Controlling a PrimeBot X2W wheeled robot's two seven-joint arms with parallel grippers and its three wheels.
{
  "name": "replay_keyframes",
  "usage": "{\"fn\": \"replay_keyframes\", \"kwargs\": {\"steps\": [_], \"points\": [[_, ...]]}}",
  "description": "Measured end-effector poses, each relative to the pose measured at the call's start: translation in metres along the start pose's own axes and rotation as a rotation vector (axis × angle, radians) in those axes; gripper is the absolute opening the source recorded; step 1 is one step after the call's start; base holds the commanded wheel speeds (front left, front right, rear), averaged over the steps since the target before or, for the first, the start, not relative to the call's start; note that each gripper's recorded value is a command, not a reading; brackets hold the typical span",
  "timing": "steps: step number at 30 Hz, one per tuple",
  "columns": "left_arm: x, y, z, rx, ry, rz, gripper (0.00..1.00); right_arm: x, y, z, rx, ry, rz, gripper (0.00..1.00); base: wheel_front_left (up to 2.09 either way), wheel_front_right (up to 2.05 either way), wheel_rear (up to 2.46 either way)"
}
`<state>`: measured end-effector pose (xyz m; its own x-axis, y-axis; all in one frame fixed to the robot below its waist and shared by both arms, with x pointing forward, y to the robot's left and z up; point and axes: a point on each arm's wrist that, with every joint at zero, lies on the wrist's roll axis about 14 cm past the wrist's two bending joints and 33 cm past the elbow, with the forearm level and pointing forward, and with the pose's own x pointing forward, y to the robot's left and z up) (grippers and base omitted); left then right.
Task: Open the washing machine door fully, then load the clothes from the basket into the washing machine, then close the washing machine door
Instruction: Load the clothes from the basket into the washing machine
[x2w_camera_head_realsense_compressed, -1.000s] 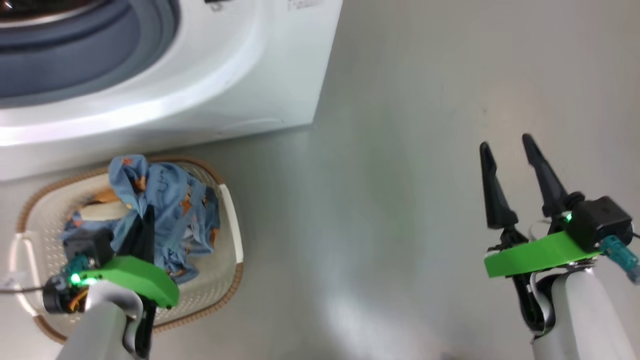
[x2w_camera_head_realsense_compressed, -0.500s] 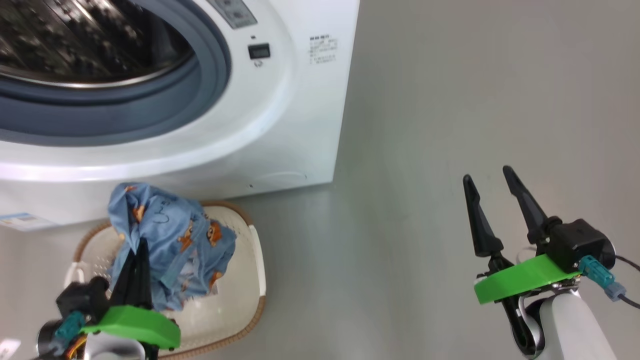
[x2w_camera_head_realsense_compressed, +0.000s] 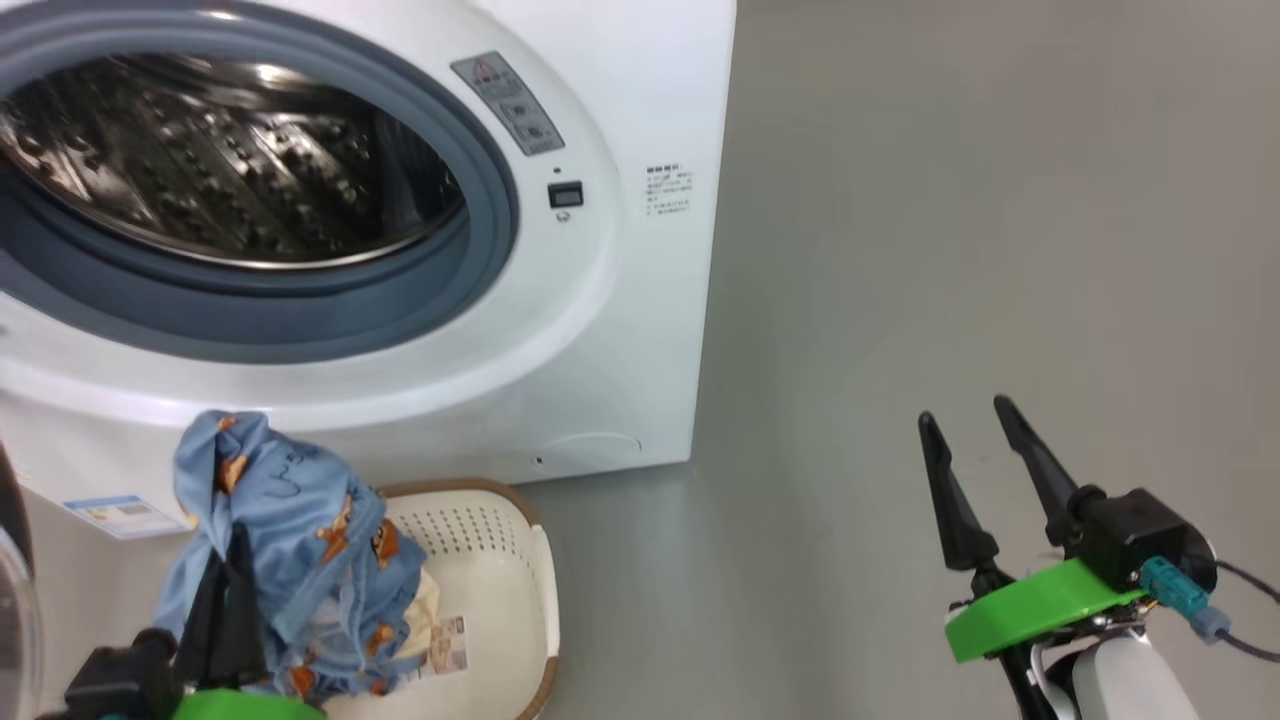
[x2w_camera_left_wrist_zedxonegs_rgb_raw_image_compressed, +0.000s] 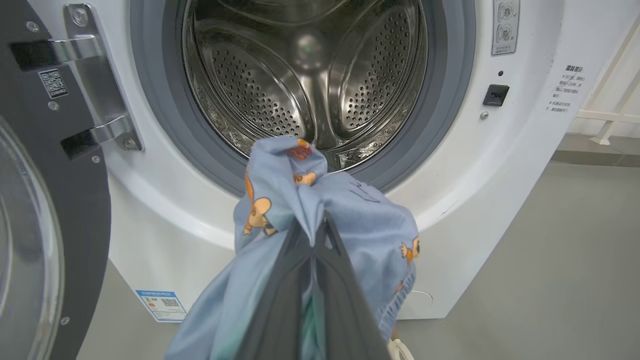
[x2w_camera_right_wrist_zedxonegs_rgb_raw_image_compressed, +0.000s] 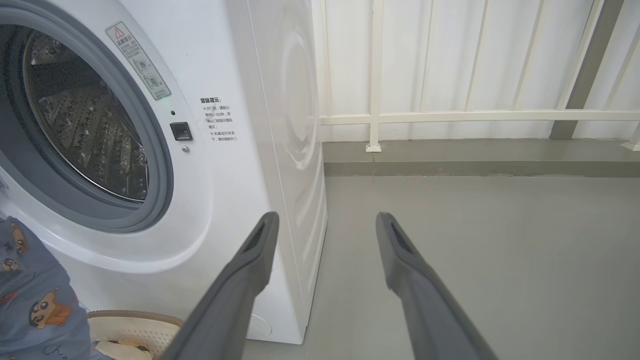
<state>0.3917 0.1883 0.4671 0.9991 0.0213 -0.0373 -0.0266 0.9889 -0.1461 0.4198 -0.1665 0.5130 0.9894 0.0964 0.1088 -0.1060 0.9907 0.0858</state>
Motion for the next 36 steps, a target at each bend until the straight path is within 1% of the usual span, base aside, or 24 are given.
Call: {"fn": "replay_keyframes", "kwargs": {"steps": [8,18,31,36], "points": [[-0.028,0.014,0.018,0.035,-0.051,0.028,0.00,-0.011,0.007,0.017,0.003,-0.039,0.014,1.00,0.00,0.00,0.00],[-0.050,0.023,0.022,0.040,-0.062,0.058,0.00,-0.022,0.012,0.023,0.004,-0.052,0.027,1.00,0.00,0.00,0.00],[-0.050,0.023,0.019,0.032,-0.053,0.061,0.00,-0.021,0.014,0.021,0.013,-0.046,0.031,1.00,0.00,0.00,0.00],[-0.038,0.014,0.020,0.023,-0.059,0.034,0.00,-0.020,0.012,0.015,0.015,-0.031,0.024,1.00,0.00,0.00,0.00]]}}
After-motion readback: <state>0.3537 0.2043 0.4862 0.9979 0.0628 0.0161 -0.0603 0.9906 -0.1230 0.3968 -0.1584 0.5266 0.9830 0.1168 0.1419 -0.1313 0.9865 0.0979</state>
